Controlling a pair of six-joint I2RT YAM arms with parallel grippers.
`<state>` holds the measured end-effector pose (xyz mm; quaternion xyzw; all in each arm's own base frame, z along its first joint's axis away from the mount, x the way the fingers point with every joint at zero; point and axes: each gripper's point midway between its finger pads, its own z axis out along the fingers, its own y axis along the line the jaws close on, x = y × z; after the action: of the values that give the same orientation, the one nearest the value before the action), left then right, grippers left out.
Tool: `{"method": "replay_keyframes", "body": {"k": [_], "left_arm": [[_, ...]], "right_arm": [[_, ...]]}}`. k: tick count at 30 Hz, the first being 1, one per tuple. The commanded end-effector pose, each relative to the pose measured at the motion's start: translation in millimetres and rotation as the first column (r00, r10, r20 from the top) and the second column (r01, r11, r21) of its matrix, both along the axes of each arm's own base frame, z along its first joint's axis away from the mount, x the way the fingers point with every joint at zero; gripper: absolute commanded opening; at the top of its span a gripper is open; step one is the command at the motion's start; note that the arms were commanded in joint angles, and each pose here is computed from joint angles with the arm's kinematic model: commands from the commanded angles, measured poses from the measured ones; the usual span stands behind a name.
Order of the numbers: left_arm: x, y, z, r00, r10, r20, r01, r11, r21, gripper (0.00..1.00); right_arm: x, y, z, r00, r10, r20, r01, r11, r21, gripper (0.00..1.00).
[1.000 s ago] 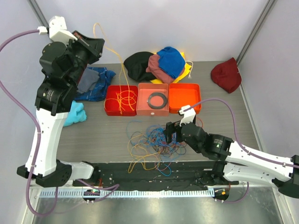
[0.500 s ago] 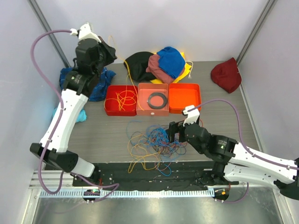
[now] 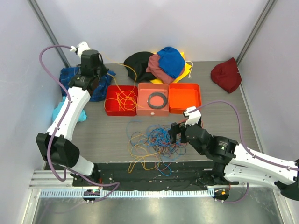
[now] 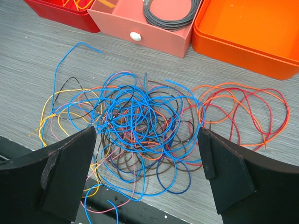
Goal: Untangle the cables
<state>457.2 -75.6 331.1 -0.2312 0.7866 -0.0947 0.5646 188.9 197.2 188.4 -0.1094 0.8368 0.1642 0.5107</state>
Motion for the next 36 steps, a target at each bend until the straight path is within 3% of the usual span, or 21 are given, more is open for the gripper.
{"method": "replay_keyframes", "body": {"k": [1, 14, 20, 26, 36], "left_arm": [[1.6, 31.4, 13.6, 0.995, 0.087, 0.057, -0.085, 0.996, -0.025, 0.00], [4.7, 61.2, -6.1, 0.984, 0.173, 0.049, -0.176, 0.981, 0.079, 0.00], [13.2, 55.0, 46.0, 0.980, 0.147, 0.138, -0.154, 0.987, 0.042, 0.00], [22.0, 62.1, 59.1, 0.967, 0.178, 0.180, -0.193, 0.979, 0.067, 0.00], [38.1, 52.5, -19.6, 0.981, 0.173, 0.083, -0.181, 0.978, 0.100, 0.00]], "right_arm": [[4.8, -2.3, 2.8, 0.999, -0.035, 0.016, 0.035, 0.999, 0.003, 1.00], [8.7, 4.7, -2.1, 0.999, -0.030, 0.013, 0.030, 0.999, -0.024, 1.00], [10.2, 6.3, 0.4, 0.999, -0.030, 0.019, 0.030, 0.999, -0.026, 1.00], [9.4, 5.4, -1.3, 0.999, -0.030, 0.016, 0.031, 0.999, -0.023, 1.00], [8.3, -1.4, -3.7, 0.999, -0.043, 0.016, 0.044, 0.998, -0.036, 1.00]]}}
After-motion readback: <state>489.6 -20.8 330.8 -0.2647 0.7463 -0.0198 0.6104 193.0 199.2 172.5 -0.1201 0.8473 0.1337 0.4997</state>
